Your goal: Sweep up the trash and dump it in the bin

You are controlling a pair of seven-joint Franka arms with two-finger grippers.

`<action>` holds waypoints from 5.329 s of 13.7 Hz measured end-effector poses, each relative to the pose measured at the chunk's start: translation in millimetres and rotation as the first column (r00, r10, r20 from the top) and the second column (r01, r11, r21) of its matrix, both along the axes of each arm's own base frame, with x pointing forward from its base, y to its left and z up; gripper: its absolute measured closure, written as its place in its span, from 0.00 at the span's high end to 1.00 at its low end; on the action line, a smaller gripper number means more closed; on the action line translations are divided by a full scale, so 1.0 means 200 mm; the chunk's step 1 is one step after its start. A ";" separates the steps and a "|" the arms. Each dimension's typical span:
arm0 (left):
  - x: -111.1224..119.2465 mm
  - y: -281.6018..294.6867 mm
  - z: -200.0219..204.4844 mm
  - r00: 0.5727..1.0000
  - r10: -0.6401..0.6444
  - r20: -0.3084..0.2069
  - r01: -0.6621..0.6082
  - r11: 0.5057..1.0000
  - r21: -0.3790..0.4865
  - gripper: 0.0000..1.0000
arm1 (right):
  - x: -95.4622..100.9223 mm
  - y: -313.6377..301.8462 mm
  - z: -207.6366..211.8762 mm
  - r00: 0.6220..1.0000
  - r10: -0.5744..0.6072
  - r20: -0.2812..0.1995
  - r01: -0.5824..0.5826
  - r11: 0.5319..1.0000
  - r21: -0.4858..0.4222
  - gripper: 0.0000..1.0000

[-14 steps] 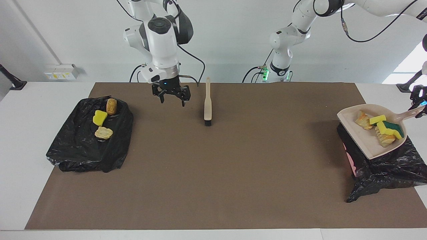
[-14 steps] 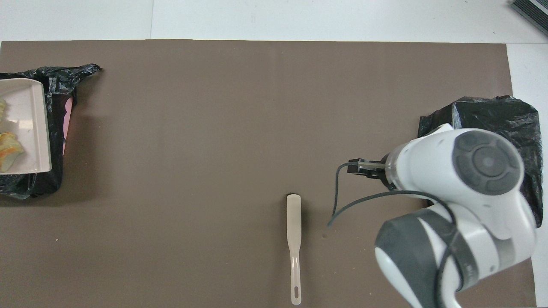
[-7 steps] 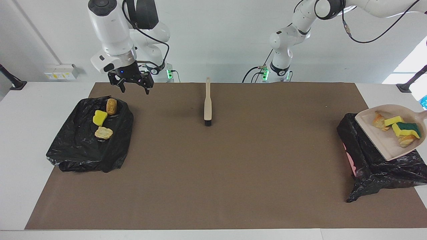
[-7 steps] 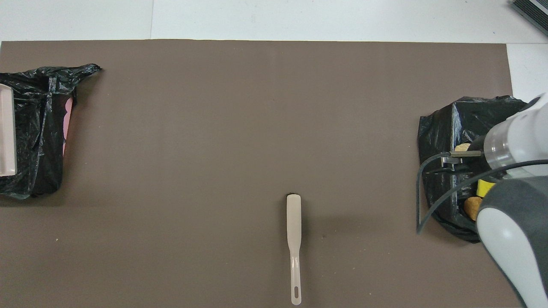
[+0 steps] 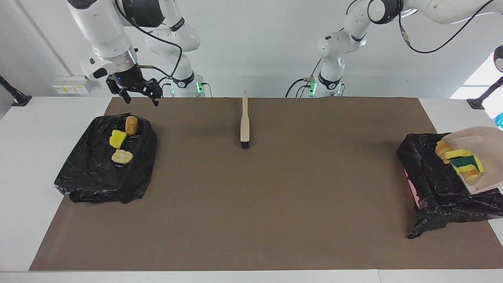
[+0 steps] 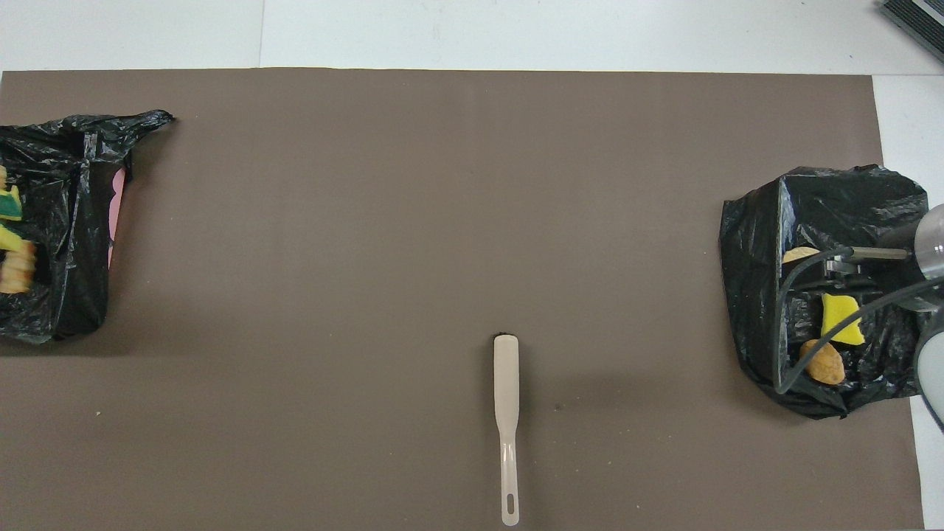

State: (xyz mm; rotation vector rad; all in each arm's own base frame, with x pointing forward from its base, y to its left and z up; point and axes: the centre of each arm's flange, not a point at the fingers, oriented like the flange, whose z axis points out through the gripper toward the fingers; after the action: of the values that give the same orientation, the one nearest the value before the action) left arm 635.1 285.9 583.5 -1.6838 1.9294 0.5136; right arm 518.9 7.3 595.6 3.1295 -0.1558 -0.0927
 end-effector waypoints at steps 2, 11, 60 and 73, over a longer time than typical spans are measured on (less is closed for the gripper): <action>0.01 -0.02 0.00 1.000 0.003 -0.010 -0.002 0.998 0.063 0.33 | 0.01 -0.04 0.01 0.998 0.061 0.014 -0.061 0.998 0.003 1.00; -0.05 -0.34 0.18 0.994 0.050 0.098 -0.075 0.957 0.280 0.33 | 0.09 -0.25 0.09 0.991 0.132 0.029 -0.132 0.991 0.004 1.00; -0.56 -3.14 -0.91 0.205 0.969 -0.138 -0.826 0.096 -0.555 0.33 | 0.11 -0.26 0.20 0.991 0.099 0.086 -0.098 0.995 -0.024 1.00; -0.57 -3.81 -1.03 0.026 0.985 -0.172 -0.785 -0.086 -0.614 0.33 | 0.11 -0.26 0.20 0.991 0.099 0.086 -0.098 0.995 -0.024 1.00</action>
State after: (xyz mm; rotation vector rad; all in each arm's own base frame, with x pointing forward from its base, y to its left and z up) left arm 521.4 -476.1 377.8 -3.1706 0.1782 -0.0431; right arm 540.8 -45.4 635.2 3.1158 -0.0023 0.0464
